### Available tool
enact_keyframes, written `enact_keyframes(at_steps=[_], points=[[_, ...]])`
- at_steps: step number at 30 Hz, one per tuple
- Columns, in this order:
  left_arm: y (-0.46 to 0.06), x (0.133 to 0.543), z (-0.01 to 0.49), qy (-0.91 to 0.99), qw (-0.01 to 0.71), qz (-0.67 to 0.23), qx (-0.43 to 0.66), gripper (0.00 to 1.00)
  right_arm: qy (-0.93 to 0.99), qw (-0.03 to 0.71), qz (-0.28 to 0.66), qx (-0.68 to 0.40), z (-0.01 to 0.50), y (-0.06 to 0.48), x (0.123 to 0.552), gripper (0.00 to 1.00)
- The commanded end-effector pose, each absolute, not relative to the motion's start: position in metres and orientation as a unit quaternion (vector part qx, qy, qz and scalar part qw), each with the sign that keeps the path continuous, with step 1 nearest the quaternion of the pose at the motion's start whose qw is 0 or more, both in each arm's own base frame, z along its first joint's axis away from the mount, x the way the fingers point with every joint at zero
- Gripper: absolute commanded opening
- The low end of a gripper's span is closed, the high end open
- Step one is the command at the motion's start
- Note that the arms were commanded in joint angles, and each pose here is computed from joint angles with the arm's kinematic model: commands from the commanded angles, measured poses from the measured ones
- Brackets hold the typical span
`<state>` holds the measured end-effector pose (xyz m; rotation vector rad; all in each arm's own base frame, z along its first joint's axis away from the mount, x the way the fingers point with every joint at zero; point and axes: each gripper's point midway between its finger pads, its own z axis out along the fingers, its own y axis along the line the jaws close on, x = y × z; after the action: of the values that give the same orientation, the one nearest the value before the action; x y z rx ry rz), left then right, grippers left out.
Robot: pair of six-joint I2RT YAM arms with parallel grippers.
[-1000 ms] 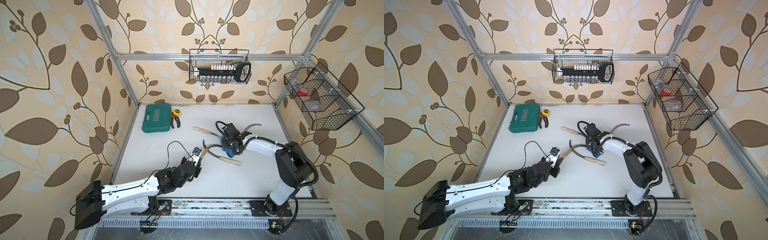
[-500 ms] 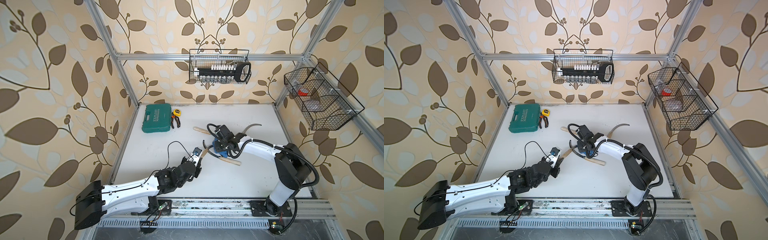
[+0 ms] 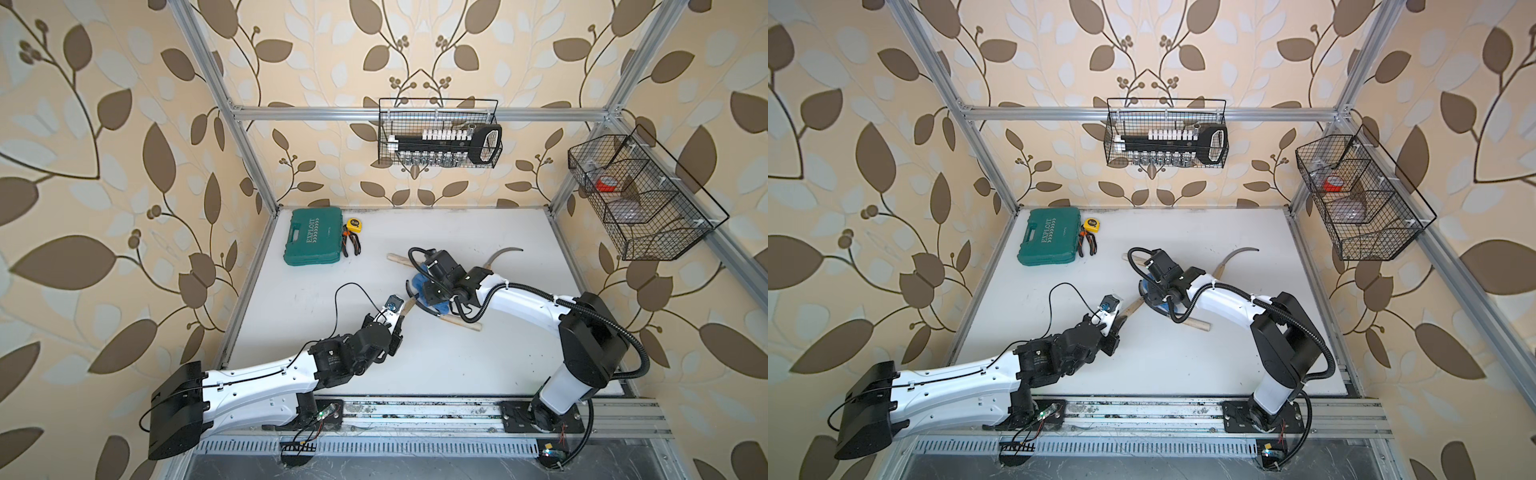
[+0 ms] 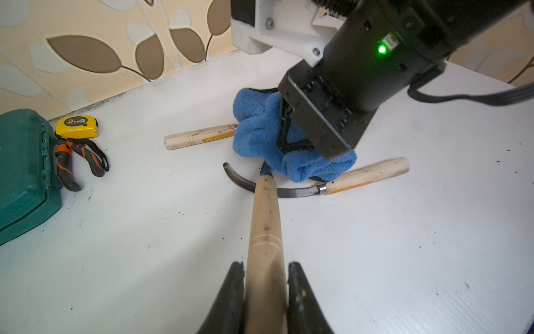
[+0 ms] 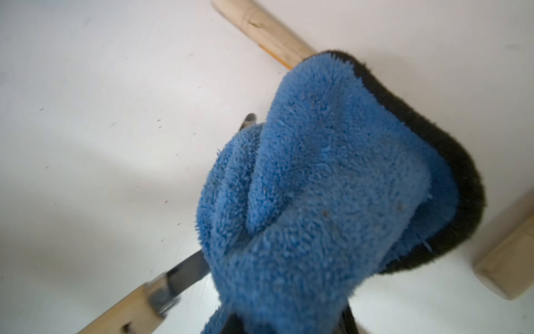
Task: Wipe small sickles with rags
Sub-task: Wipe the small sickle.
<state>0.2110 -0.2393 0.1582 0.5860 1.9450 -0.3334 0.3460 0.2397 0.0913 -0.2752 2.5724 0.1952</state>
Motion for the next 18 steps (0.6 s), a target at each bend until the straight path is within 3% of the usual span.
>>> enact_keyframes(at_steps=[1, 6, 18], points=[[-0.245, 0.209, 0.173, 0.795, 0.531, -0.168, 0.241, 0.0, 0.969, 0.239, 0.026, -0.062, 0.06, 0.202, 0.354, 0.0], [-0.246, 0.208, 0.174, 0.793, 0.531, -0.17, 0.244, 0.0, 0.974, 0.219, 0.029, -0.059, 0.046, 0.199, 0.358, 0.0], [-0.244, 0.21, 0.175, 0.793, 0.534, -0.166, 0.241, 0.0, 0.939, 0.268, 0.127, -0.173, 0.107, 0.304, 0.326, 0.0]])
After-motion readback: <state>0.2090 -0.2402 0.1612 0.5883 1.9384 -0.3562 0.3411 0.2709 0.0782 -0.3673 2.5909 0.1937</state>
